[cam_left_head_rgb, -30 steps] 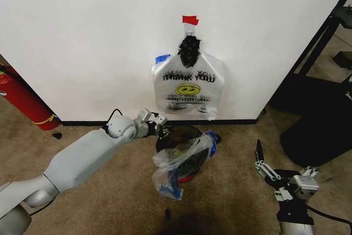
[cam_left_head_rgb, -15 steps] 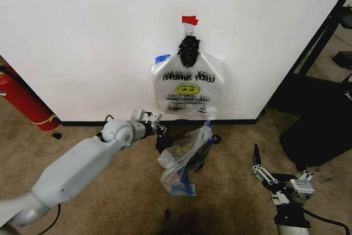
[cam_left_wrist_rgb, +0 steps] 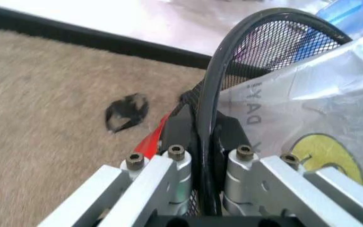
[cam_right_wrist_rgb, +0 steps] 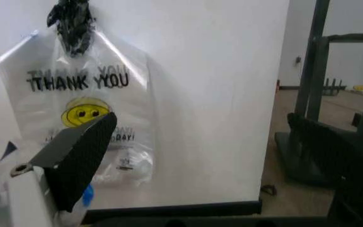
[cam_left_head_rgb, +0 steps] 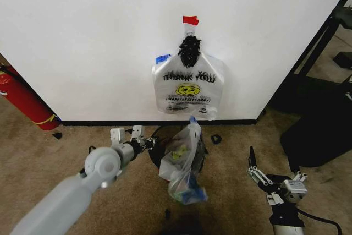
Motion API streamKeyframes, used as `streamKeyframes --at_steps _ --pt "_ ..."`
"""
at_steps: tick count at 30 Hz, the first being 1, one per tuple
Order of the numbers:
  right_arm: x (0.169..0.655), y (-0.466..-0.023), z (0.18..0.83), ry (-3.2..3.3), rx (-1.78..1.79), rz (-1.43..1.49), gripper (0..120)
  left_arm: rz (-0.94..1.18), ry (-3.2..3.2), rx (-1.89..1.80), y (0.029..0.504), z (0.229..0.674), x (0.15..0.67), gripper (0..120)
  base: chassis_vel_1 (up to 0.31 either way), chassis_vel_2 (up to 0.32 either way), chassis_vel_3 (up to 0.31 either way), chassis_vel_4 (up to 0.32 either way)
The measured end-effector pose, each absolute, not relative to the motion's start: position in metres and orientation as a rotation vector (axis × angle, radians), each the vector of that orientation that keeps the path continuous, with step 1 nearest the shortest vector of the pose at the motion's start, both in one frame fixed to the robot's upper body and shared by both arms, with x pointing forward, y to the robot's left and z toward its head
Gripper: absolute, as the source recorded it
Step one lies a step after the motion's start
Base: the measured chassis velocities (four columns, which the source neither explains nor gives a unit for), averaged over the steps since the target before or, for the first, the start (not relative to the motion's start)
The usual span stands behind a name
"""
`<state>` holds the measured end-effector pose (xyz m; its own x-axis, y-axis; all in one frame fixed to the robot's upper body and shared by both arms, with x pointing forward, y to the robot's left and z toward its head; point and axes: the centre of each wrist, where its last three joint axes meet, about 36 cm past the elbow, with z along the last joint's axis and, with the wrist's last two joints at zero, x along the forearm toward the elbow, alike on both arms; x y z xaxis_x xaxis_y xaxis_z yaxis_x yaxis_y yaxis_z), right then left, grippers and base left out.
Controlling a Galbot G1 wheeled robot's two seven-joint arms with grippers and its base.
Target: Pick up the garbage bag from the wall and place it over the trash bin.
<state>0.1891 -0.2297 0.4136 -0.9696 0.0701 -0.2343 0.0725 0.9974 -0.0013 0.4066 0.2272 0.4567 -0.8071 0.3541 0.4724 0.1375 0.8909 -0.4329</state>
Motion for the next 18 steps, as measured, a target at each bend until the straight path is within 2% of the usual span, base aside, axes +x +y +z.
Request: streamKeyframes --at_steps 9,18 --pt "0.182 -0.231 0.405 2.915 0.108 -0.016 100 0.573 -2.475 -0.088 0.193 0.444 0.376 3 0.000 0.000 0.000 0.000" --pt "0.179 -0.231 0.402 2.911 0.115 -0.014 100 0.559 -2.514 -0.030 0.177 0.431 0.369 3 0.000 0.000 0.000 0.000"
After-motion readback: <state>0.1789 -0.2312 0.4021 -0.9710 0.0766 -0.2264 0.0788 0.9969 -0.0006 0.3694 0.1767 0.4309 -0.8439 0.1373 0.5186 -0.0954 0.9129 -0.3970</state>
